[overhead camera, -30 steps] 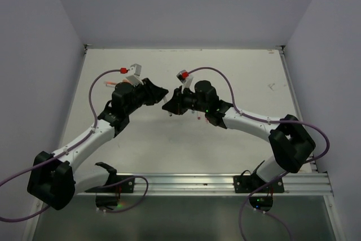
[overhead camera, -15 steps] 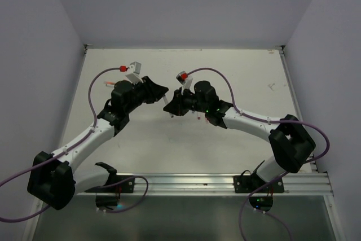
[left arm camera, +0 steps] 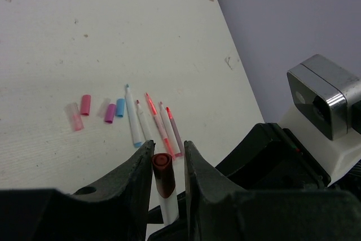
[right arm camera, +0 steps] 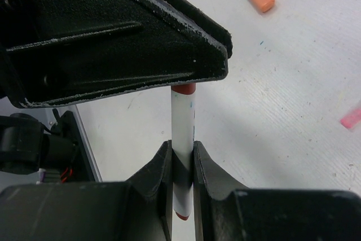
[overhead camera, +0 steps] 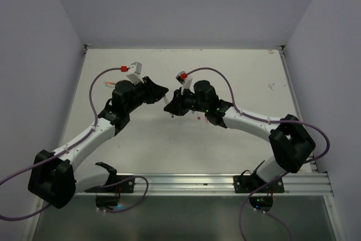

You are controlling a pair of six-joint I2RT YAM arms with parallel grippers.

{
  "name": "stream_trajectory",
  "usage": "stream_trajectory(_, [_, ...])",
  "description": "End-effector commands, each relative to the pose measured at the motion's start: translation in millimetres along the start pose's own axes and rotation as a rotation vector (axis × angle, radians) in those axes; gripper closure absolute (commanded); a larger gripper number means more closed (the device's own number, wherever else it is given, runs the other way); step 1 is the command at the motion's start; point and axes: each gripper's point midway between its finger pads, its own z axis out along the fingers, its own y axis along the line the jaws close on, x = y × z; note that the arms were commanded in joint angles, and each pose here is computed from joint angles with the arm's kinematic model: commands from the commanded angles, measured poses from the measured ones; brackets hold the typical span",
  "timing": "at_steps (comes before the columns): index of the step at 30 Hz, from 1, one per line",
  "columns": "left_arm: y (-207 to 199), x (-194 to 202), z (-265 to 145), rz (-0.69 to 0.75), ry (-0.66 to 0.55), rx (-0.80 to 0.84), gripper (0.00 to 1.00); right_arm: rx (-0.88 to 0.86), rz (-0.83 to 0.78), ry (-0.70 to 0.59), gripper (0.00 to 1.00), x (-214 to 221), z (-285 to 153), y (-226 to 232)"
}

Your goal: Open the pen caps

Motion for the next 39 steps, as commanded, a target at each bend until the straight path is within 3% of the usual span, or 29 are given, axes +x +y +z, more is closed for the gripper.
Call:
stream_trajectory(1, [-22,-15,1,0.051,-0.035,0.082,0.69,-0.042,-0.056,-0.085,1.0,-35,-7,21])
stream_trajectory(4, [-20,-13,3,0.061,-0.029,0.08,0.69,-0.039,-0.056,-0.088,1.0,-37,-8,21])
stream_trajectory(12, [-21,-17,2,0.074,-0.049,0.08,1.0,-0.036,-0.051,-0.072,1.0,-31,-8,19])
stream_trajectory(19, [-21,-45,-9,0.057,-0.183,0.026,1.0,-0.004,-0.041,-0.021,1.0,-2,-15,9])
stream_trajectory(28, [-25,-146,-50,0.071,-0.532,-0.198,1.0,0.037,-0.063,0.107,1.0,66,-25,-3])
stream_trajectory(35, [-16,-181,-68,0.004,-0.662,-0.341,1.0,0.087,-0.054,0.123,1.0,85,-31,-12])
stream_trajectory(39, [-16,-188,-65,0.015,-0.667,-0.362,1.0,0.124,-0.043,0.115,1.0,84,-34,-17])
